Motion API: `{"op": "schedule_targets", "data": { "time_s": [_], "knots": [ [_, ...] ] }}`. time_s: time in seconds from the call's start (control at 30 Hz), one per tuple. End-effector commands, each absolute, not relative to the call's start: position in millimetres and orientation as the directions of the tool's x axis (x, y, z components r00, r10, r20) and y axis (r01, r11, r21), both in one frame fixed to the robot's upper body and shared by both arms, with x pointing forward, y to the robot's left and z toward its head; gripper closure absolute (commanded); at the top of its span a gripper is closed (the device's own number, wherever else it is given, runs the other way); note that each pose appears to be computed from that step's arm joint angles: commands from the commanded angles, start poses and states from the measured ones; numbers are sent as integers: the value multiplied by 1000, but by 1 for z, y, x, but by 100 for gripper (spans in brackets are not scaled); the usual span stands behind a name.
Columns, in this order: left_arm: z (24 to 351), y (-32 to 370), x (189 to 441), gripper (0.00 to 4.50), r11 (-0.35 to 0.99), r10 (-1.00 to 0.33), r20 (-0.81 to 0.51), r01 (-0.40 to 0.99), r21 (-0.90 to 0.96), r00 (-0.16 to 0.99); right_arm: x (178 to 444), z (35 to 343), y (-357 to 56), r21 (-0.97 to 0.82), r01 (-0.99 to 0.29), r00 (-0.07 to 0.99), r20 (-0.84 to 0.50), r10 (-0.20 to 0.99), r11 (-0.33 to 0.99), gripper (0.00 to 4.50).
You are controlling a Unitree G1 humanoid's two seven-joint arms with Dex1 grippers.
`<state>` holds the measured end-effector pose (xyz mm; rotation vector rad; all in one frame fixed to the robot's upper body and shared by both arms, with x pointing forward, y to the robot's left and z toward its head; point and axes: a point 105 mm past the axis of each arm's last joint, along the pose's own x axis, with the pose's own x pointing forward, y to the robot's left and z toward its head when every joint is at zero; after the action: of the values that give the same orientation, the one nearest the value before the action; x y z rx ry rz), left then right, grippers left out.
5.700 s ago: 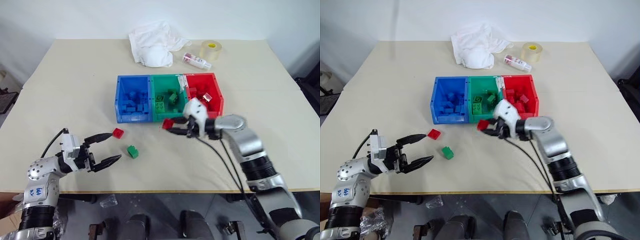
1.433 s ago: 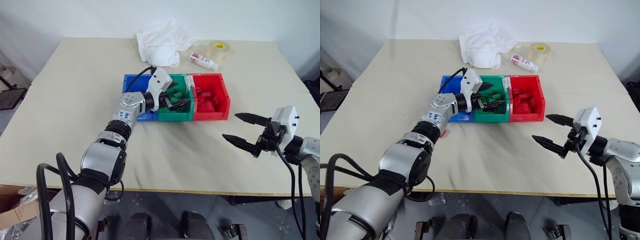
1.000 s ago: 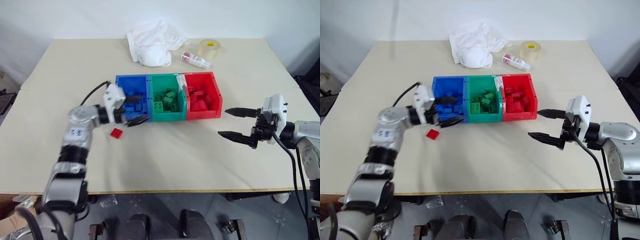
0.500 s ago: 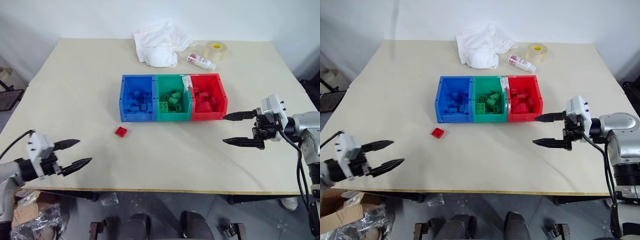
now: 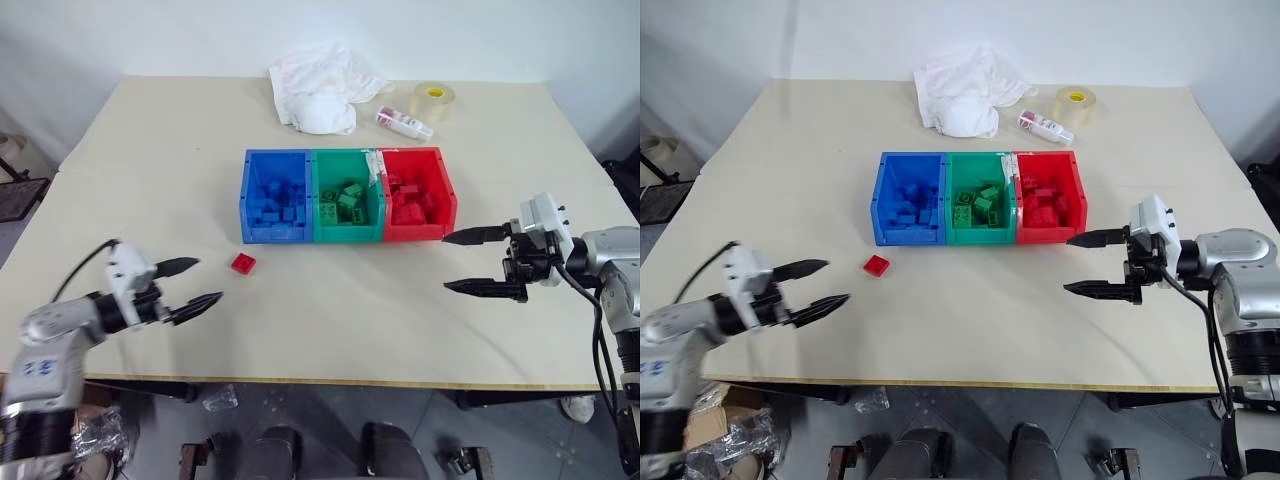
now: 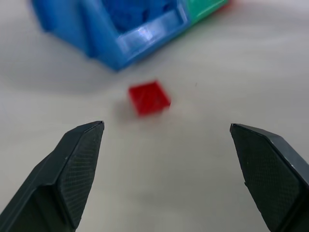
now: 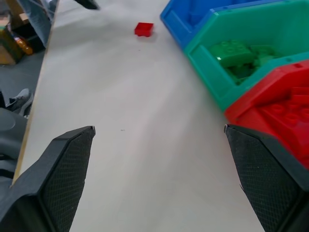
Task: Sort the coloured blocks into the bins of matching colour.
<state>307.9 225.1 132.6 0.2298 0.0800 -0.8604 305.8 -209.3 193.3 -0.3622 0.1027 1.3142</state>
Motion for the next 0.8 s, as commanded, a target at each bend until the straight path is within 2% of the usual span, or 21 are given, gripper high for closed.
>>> {"op": "schedule_targets", "data": {
  "time_s": [0.03, 0.17, 0.27, 0.37, 0.57, 0.63, 0.8],
  "knots": [
    [122, 209, 331, 6, 632, -734, -171, 753, 183, 657, 301, 205, -208, -247, -945, 276, -240, 931, 216, 0],
    [108, 194, 351, 6, 627, -735, -196, 760, 169, 650, 296, 205, -209, -254, -937, 300, -230, 926, 240, 0],
    [100, 192, 357, 6, 620, -735, -222, 768, 164, 641, 293, 205, -212, -258, -930, 322, -225, 920, 263, 0],
    [98, 193, 358, 64, 614, -741, -224, 774, 157, 633, 290, 205, -214, -260, -924, 339, -222, 914, 279, 0],
    [102, 198, 356, 253, 592, -744, -252, 785, 184, 619, 288, 205, -215, -264, -916, 360, -215, 908, 301, 0],
    [104, 197, 354, 295, 578, -753, -254, 794, 185, 607, 288, 205, -215, -266, -914, 364, -211, 907, 305, 0],
    [125, 171, 355, 301, 513, -814, -197, 835, 199, 547, 289, 205, -215, -273, -907, 379, -198, 904, 320, 0]
  ]
}}
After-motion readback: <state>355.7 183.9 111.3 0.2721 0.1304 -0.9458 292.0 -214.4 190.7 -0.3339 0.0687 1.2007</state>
